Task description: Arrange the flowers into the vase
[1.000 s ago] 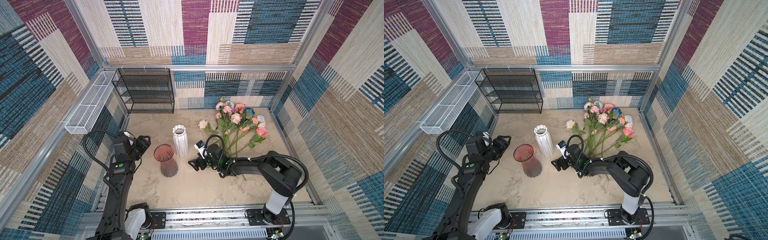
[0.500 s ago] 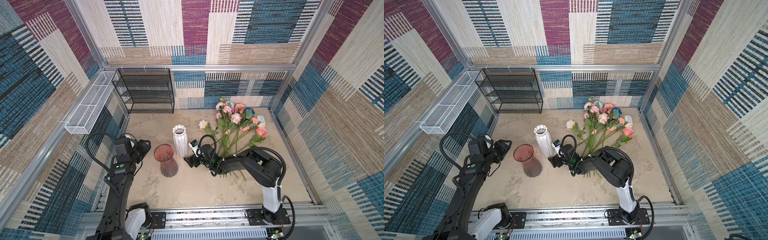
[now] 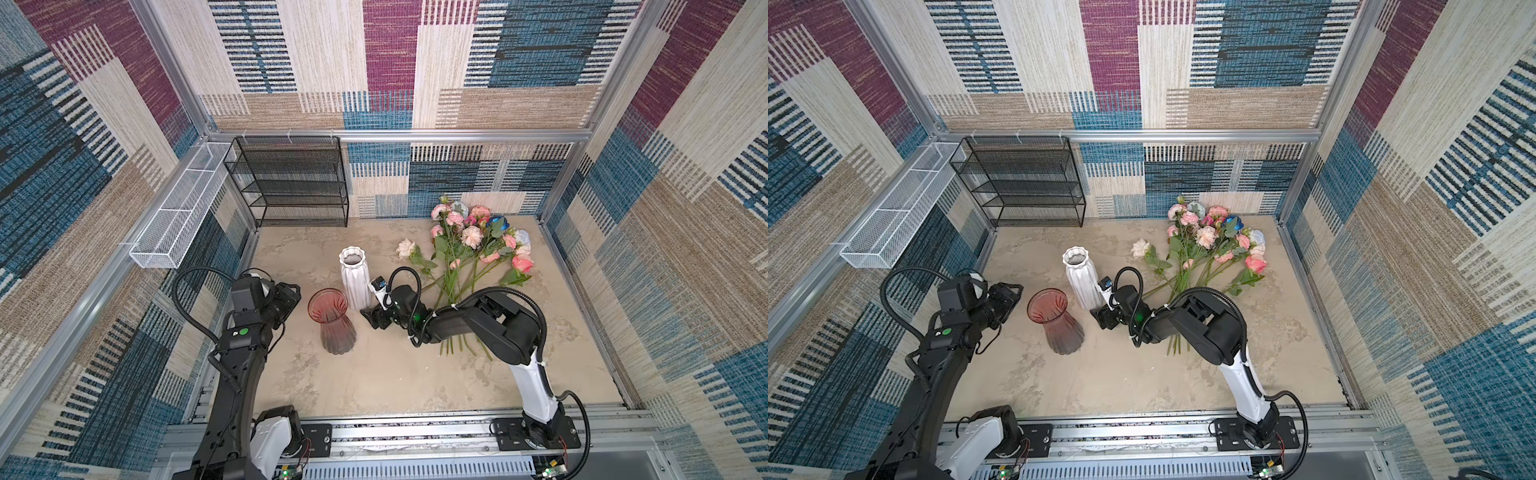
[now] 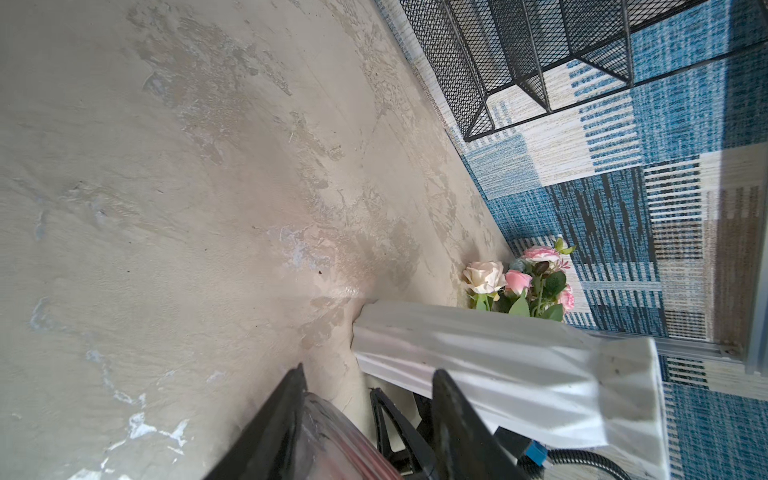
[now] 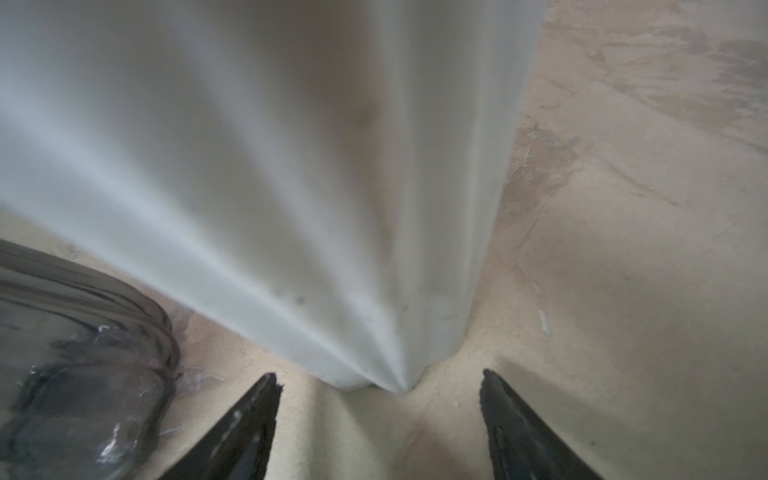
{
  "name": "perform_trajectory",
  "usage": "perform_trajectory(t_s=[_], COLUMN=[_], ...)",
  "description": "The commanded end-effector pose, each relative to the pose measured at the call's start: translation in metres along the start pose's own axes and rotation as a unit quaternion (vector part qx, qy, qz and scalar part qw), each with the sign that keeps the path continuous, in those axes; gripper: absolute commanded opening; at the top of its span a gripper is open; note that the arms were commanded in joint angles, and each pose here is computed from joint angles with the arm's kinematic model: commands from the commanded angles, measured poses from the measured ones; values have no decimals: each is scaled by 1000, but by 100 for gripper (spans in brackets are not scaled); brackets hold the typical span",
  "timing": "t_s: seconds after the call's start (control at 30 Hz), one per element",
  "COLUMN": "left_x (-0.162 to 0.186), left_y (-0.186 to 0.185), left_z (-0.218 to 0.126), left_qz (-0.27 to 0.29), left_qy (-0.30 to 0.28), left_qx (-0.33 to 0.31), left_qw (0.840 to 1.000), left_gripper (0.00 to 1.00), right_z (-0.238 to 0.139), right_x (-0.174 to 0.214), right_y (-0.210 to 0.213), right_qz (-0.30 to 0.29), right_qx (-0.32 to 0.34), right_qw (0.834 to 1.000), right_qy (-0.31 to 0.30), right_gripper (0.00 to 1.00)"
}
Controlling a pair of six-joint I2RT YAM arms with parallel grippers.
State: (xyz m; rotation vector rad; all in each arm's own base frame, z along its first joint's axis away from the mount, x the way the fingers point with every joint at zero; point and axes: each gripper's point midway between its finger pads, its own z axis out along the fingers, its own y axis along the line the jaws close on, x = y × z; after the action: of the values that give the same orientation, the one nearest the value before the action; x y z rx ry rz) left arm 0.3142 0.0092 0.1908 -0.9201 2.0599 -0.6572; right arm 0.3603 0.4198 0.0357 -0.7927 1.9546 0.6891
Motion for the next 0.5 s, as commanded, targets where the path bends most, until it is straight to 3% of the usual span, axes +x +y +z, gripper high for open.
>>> perform_trajectory(t_s=[0.0, 0.47], left_x=[7, 29], left_y=[8, 40], left_z=[2, 12], left_qz=[-2, -29], left_qy=[10, 34], left_qx=[-12, -50], left_qw=[1000, 998], left_gripper=[50, 43], right_z=[6, 65], right_x=[-10, -26], right_y=[1, -3], right_qz=[-8, 1], right_qx=[-2, -15], right_qw=[1000, 999], right_qy=[-23, -30], right_gripper=[78, 72])
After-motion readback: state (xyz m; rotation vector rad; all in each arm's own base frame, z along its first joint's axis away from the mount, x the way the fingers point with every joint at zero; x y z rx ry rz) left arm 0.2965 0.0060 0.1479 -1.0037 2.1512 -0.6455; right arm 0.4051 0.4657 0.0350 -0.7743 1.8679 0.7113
